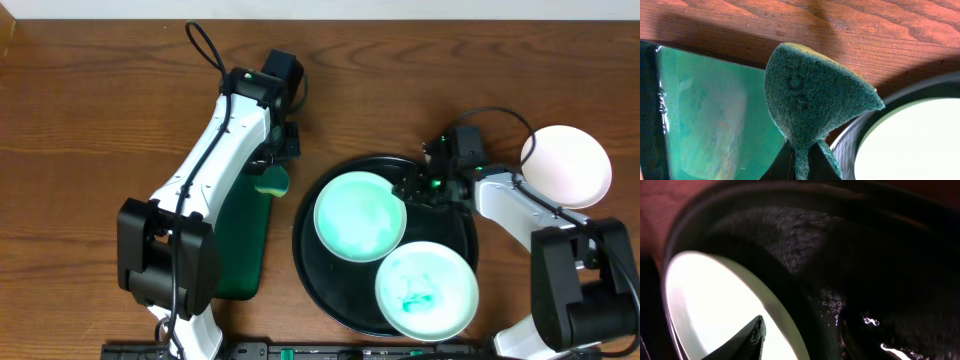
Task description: Clean dirty plates on tray and stack at the side
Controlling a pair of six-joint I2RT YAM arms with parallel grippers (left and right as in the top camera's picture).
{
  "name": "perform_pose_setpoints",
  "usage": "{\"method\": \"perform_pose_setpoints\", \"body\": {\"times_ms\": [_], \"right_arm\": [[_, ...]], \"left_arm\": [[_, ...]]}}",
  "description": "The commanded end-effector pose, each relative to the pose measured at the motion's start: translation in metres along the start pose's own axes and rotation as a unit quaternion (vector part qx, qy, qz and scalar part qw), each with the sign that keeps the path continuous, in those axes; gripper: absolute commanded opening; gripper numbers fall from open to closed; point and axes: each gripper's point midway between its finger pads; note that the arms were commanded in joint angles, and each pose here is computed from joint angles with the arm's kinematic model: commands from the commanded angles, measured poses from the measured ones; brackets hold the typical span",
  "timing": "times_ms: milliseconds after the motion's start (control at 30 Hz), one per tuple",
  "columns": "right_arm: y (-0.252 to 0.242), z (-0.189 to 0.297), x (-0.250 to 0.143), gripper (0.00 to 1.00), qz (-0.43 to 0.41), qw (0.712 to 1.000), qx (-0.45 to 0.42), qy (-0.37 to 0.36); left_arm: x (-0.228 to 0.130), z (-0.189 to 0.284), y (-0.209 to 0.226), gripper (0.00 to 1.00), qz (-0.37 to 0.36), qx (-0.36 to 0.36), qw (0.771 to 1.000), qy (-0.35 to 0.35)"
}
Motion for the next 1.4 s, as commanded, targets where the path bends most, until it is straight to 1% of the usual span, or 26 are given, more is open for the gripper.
{"method": "perform_pose_setpoints", "body": {"times_ms": [0,133,200,367,733,867,1100,1233,1300,1367], "right_arm": [[0.007,-0.018,-0.020,0.44,-0.004,0.999,0.002,0.034],[0.015,-0.021,-0.022,0.43,0.001,0.999,0.005,0.035],[0.011,-0.021,-0.022,0.43,-0.011,0.999,-0.005,0.036],[-0.019,-0.015,-0.027,0.44,-0.062,0.995,-0.066,0.041],[-0.075,0.011,-0.032,0.44,-0.162,0.979,-0.109,0.050],[-0.082,0.015,-0.033,0.44,-0.151,0.981,-0.108,0.053],[-0.071,0.012,-0.028,0.45,-0.130,0.987,-0.078,0.050],[-0.069,0.015,-0.023,0.44,-0.124,0.989,-0.076,0.041],[-0.066,0.017,-0.020,0.43,-0.109,0.991,-0.073,0.035],[-0.062,0.023,-0.013,0.45,-0.079,0.994,-0.068,0.024]], "left_arm": [[0.001,0.001,0.004,0.07,0.005,0.008,1.000,-0.004],[0.001,0.001,0.004,0.07,0.005,0.008,1.000,-0.004],[0.001,0.001,0.004,0.07,0.005,0.008,1.000,-0.004],[0.001,0.001,0.004,0.07,0.005,0.008,1.000,-0.004],[0.000,0.001,0.005,0.07,0.005,0.009,1.000,-0.002],[0.000,0.001,0.005,0.07,0.005,0.009,1.000,-0.002],[0.000,0.001,0.005,0.07,0.005,0.009,1.000,-0.002],[0.000,0.001,0.005,0.07,0.005,0.009,1.000,-0.002],[0.000,0.001,0.005,0.07,0.005,0.009,1.000,-0.002],[0.000,0.001,0.005,0.08,0.005,0.009,1.000,-0.002]]}}
Point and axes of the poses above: each gripper's point midway between its finger pads, its own z axis back along the fingers, its own y axis along the line the jaws close on, x = y × z, and after that the axes turned 11 degrees about z, right-handed
